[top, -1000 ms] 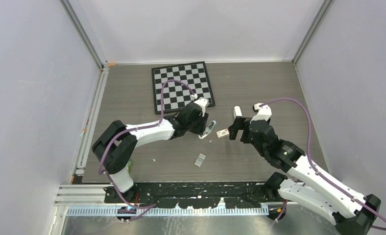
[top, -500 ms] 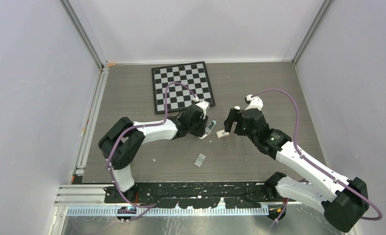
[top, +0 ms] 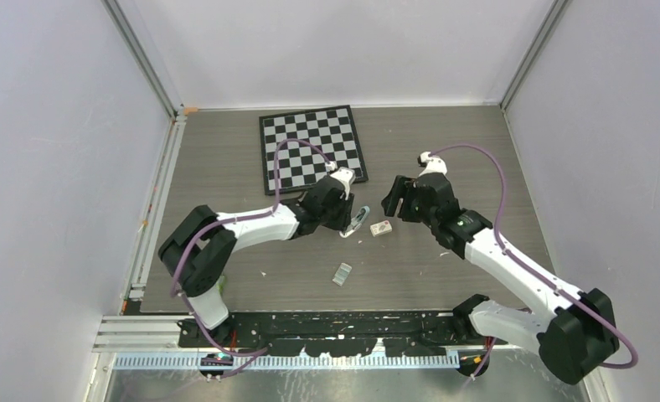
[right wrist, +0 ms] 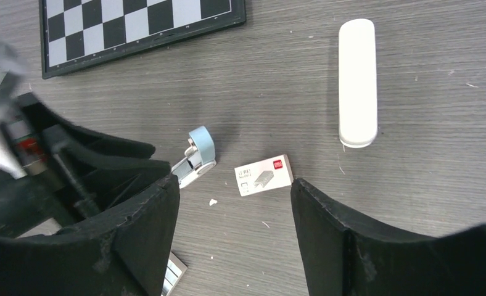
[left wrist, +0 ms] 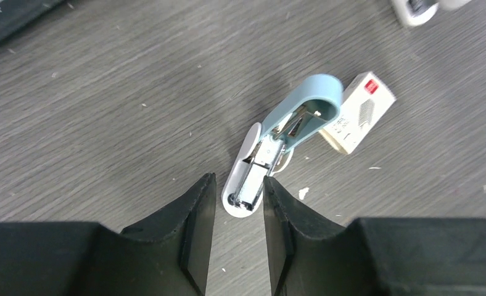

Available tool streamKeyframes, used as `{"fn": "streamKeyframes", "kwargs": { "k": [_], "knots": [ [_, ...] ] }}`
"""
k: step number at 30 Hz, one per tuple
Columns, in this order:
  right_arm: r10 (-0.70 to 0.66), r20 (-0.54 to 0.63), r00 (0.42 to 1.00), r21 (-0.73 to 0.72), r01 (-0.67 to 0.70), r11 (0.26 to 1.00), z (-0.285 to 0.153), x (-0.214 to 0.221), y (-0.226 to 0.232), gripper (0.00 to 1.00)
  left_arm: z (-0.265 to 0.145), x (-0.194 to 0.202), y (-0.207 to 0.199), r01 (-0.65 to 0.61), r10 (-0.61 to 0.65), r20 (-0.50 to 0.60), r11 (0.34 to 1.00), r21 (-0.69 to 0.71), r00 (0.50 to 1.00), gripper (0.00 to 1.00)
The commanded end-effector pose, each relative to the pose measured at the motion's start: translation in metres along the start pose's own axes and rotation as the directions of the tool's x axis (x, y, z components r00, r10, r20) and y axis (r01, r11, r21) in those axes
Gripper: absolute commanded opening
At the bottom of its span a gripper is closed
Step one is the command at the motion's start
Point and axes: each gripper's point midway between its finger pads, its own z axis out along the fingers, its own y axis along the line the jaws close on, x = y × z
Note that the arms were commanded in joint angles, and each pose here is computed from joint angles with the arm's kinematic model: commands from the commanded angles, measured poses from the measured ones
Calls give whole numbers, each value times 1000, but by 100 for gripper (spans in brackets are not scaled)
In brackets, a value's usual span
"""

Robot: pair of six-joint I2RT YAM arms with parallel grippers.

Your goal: Load the staples into the stapler

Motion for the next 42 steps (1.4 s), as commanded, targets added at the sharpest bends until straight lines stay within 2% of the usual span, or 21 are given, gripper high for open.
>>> {"fn": "streamKeyframes", "kwargs": {
  "k": [1, 5, 9, 18, 34, 42],
  "knots": [
    [31, 29, 999, -119, -27, 993, 13, -29, 28, 68, -31, -34, 0, 97, -97, 101, 995, 2, 990, 36],
    [5, -71, 997, -179, -17, 984, 36, -15, 34, 68, -35, -24, -2, 142, -143, 79, 990, 27, 987, 34],
    [-10, -125, 992, -210, -17, 977, 55, -12, 37, 76, -34, -9, 0, 169, -171, 62, 985, 38, 983, 34],
    [-52, -269, 962, -255, -19, 967, 83, 3, 31, 73, -22, 6, -3, 190, -194, 41, 979, 72, 980, 32],
    [-43, -406, 913, -293, -85, 952, 101, 37, 34, 47, -6, 18, 0, 199, -201, 21, 977, 74, 979, 25],
    [-41, -408, 912, -316, -99, 944, 93, 38, 39, 41, -4, 21, 1, 196, -197, 17, 978, 71, 980, 20]
  ]
}}
